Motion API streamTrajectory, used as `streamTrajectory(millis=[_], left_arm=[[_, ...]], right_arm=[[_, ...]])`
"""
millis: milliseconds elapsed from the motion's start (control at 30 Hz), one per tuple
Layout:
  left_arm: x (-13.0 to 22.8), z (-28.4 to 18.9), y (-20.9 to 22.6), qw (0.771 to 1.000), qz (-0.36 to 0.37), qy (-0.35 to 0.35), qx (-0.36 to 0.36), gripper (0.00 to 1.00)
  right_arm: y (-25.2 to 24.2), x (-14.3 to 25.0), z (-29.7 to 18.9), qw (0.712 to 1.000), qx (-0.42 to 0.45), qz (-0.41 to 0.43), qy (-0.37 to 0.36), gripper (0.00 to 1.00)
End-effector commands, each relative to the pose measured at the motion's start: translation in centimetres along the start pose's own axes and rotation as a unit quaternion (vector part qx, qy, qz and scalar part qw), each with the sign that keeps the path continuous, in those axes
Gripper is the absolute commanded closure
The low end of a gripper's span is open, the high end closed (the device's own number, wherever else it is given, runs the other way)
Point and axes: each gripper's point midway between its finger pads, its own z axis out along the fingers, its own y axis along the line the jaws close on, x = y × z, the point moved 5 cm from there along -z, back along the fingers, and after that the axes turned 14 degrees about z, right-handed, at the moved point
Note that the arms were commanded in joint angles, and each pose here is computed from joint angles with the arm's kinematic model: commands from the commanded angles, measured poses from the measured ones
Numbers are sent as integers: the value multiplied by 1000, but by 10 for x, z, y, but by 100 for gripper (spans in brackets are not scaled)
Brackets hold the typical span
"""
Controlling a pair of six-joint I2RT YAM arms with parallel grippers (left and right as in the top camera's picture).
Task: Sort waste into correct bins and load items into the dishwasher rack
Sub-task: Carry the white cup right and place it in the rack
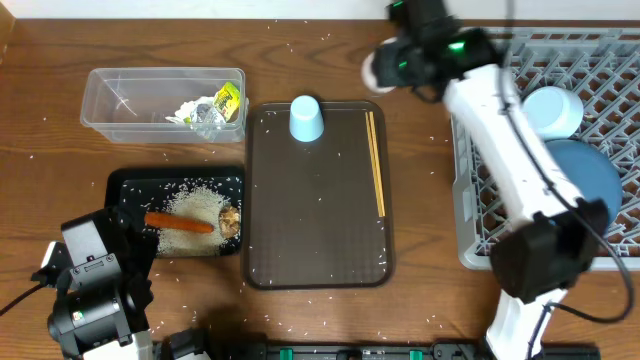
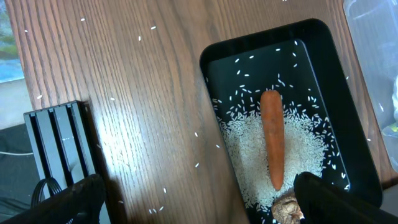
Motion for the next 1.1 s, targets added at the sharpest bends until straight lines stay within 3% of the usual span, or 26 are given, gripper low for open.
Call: streamTrajectory(millis=[0,333,567,767,1067], left_arm=[[-4,-3,1,1000,3,-7,-2,2],[-4,-3,1,1000,3,-7,-2,2],[-4,-3,1,1000,3,-7,-2,2],[-4,-3,1,1000,3,-7,-2,2],[-4,-3,1,1000,3,-7,-2,2]], right_arm=[[-48,-31,-27,998,30,24,-43,42],[-234,-78,-72,972,135,157,-109,39],[-344,-78,-114,941,185,238,-152,37],[-406,-64,-127,923,201,289,-157,35],[-437,-37,-81,922,161,340,-91,27]])
